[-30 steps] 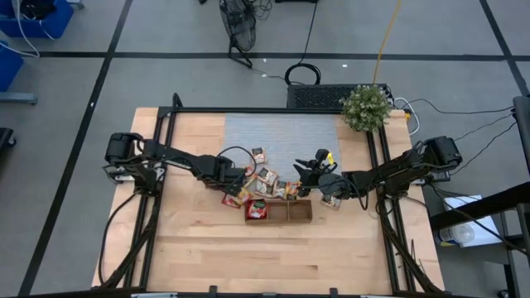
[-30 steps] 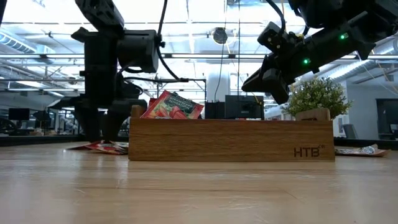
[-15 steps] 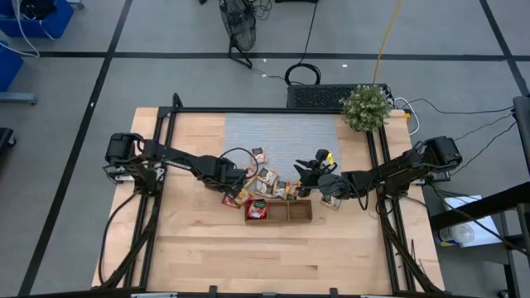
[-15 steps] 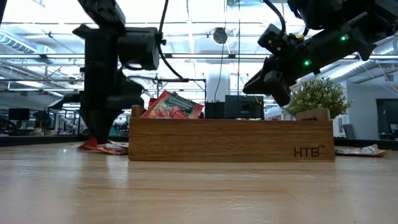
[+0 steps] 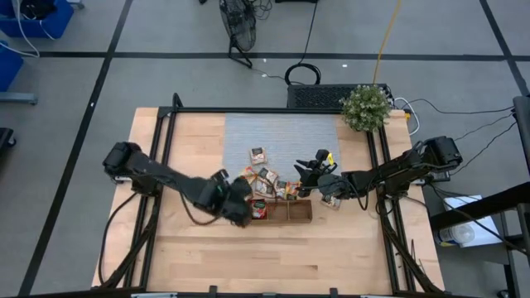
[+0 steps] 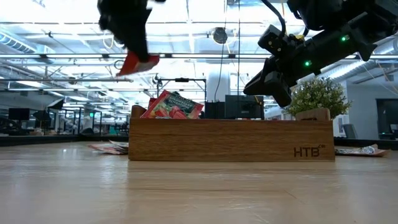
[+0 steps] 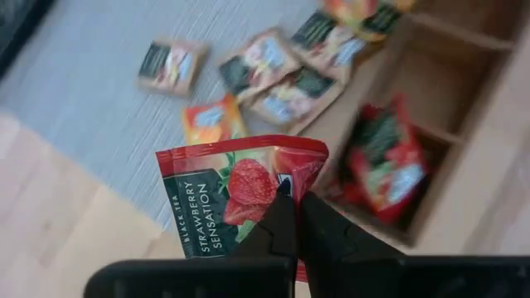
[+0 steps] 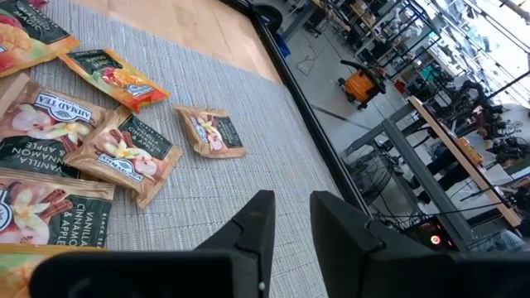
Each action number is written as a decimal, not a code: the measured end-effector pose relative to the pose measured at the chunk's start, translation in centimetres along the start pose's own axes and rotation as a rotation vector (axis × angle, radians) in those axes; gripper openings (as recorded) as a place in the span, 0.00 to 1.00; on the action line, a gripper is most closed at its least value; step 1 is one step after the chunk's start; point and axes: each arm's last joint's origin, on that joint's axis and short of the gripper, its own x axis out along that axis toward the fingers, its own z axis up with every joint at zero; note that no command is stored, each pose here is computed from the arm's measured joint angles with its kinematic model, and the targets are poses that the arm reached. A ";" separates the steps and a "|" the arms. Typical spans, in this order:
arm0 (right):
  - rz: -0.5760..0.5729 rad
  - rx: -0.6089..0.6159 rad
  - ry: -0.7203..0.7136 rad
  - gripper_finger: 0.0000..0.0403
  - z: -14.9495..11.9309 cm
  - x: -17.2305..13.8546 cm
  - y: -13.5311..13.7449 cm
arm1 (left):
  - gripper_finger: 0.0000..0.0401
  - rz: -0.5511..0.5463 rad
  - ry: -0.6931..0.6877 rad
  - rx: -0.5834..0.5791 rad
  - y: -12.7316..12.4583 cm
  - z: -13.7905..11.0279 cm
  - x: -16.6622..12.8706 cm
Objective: Pick & Place Tea
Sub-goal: Put the red tea bag into the left section of the wooden organizer
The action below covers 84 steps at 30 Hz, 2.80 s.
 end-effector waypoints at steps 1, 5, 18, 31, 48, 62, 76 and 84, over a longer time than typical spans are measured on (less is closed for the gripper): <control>0.000 -0.001 0.001 0.17 0.0 0.0 0.0 | 0.01 0.001 -0.008 0.026 -0.8 0.1 -0.1; 0.002 -0.001 0.005 0.17 -0.1 0.0 0.0 | 0.01 0.005 0.000 0.249 -4.5 0.4 1.3; 0.003 0.004 0.009 0.17 -0.1 0.0 0.0 | 0.03 0.150 0.111 0.606 -9.2 -0.6 6.7; 0.004 0.002 0.011 0.17 -0.1 0.0 0.1 | 0.14 0.044 0.100 0.467 -10.0 -0.2 7.6; 0.005 -0.001 0.013 0.17 -0.2 0.0 0.1 | 0.41 0.031 0.110 0.454 -9.8 -0.2 7.1; 0.006 -0.004 0.016 0.17 -0.2 0.0 0.1 | 0.43 -0.073 0.056 0.397 -8.1 1.3 3.0; 0.007 -0.006 0.017 0.17 -0.2 0.0 0.1 | 0.43 -0.085 0.128 0.329 -7.2 2.5 5.1; 0.007 -0.007 0.018 0.17 -0.2 0.0 0.1 | 0.43 -0.037 0.238 0.363 -7.4 1.7 7.8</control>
